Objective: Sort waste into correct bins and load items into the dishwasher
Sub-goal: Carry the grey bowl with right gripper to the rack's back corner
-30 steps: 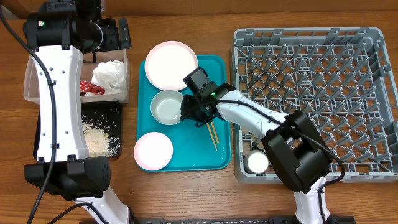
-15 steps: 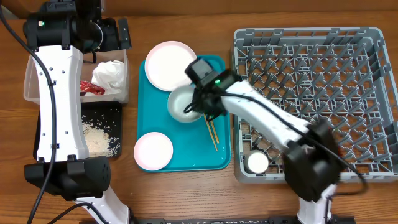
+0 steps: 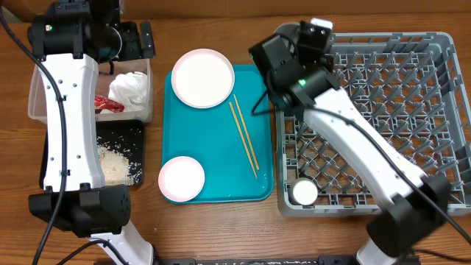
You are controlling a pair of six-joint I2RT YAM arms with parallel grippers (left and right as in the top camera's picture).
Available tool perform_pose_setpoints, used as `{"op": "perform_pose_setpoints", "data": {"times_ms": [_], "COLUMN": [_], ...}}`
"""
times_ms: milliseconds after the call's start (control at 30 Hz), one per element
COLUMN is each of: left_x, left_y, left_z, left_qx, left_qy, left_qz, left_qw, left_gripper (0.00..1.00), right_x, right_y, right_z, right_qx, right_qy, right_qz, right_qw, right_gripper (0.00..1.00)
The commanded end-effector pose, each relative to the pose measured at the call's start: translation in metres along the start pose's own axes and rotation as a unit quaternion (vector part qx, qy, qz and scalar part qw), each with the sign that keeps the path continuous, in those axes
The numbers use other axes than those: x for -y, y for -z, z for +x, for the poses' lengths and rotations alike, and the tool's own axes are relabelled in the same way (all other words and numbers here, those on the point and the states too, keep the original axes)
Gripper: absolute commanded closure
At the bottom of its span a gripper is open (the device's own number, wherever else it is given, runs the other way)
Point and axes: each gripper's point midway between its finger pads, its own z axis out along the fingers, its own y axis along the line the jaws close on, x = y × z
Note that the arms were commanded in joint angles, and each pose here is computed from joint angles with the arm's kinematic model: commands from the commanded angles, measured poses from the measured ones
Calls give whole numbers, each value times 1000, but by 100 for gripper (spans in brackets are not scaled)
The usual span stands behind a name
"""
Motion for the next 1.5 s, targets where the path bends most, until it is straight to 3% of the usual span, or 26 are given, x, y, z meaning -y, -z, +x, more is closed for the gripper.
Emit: {"op": "perform_pose_setpoints", "data": {"times_ms": [0,167,667,967,1167,1467], "left_x": [1,1,1,1,1,1], "left_y": [1,1,1,1,1,1], "left_z": [0,0,0,0,0,0], "left_qx": [1,1,1,1,1,1], "left_qy": [4,4,4,4,4,4], "left_qz": [0,0,0,0,0,0], "left_qw": [1000,1000,1000,1000,1000,1000], "left_gripper": [0,0,0,0,0,0], "right_x": [16,39,16,12,21,0], "right_y": [-36,-69,-94,-103,-103,-92], "right_z": [0,-1,42,53,38,40], "right_qx": [22,41,-45,-49,-5,1], "right_qy": [111,121,154,170,167,192], "right_qz": [93,190,109,122,178,151], "right_qw": [989,973,981,977,970,970], "right_gripper": [96,96,96,96,96,96]}}
